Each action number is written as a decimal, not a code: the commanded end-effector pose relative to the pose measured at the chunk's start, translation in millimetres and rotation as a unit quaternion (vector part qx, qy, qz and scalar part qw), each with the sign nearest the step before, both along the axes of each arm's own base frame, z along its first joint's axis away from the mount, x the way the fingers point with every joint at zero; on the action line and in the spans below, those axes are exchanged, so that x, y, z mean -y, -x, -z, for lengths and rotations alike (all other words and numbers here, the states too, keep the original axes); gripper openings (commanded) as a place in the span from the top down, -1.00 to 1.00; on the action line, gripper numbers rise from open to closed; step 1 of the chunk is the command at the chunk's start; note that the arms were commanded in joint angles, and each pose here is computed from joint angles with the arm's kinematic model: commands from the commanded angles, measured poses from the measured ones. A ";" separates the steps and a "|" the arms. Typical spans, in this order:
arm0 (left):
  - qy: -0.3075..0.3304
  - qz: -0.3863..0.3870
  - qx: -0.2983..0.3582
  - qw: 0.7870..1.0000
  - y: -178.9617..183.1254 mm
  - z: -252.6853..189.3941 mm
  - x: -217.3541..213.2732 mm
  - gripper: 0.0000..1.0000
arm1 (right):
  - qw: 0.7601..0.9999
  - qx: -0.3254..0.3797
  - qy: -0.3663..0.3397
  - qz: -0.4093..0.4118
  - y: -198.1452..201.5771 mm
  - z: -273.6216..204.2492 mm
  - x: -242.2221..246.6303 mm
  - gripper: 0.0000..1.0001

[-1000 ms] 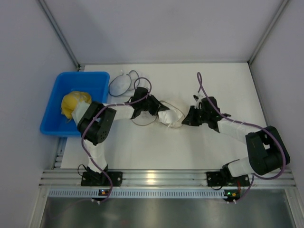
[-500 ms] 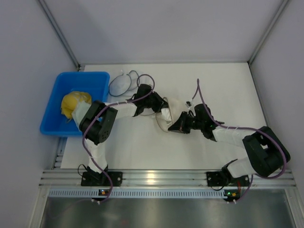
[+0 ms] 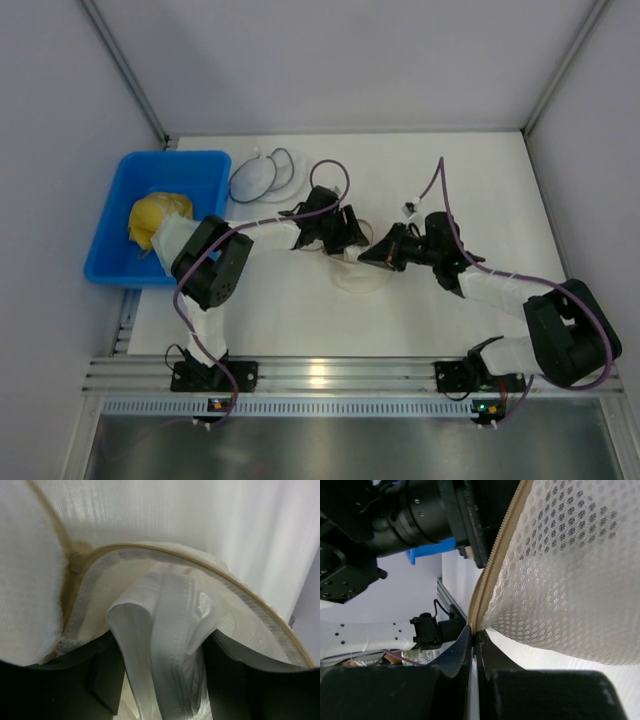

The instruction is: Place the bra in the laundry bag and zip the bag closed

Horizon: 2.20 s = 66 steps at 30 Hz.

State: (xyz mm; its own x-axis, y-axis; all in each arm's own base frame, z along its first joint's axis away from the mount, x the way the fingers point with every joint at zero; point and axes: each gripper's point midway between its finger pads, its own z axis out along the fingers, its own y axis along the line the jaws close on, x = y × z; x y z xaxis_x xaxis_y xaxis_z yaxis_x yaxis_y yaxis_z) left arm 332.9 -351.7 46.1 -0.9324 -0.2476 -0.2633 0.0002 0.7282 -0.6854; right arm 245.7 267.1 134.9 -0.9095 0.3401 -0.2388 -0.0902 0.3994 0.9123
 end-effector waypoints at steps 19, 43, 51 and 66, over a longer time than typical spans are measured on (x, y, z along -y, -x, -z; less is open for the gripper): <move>-0.147 0.024 0.169 0.974 -5.5 -105.1 -128.5 -0.50 | 0.997 0.039 0.066 -0.017 24.7 19.7 29.2 1.00; -0.248 -0.038 0.021 0.968 -23.5 15.9 -224.4 -0.06 | 0.996 0.049 0.071 -0.016 27.1 20.1 36.3 1.00; -0.251 0.001 0.010 0.968 -4.9 40.6 -206.6 0.62 | 0.995 0.059 0.073 -0.015 23.1 17.4 37.7 1.00; -0.283 0.032 0.299 0.911 -67.8 -157.1 -202.5 1.00 | 0.984 0.129 0.112 -0.052 14.7 -3.7 46.9 1.00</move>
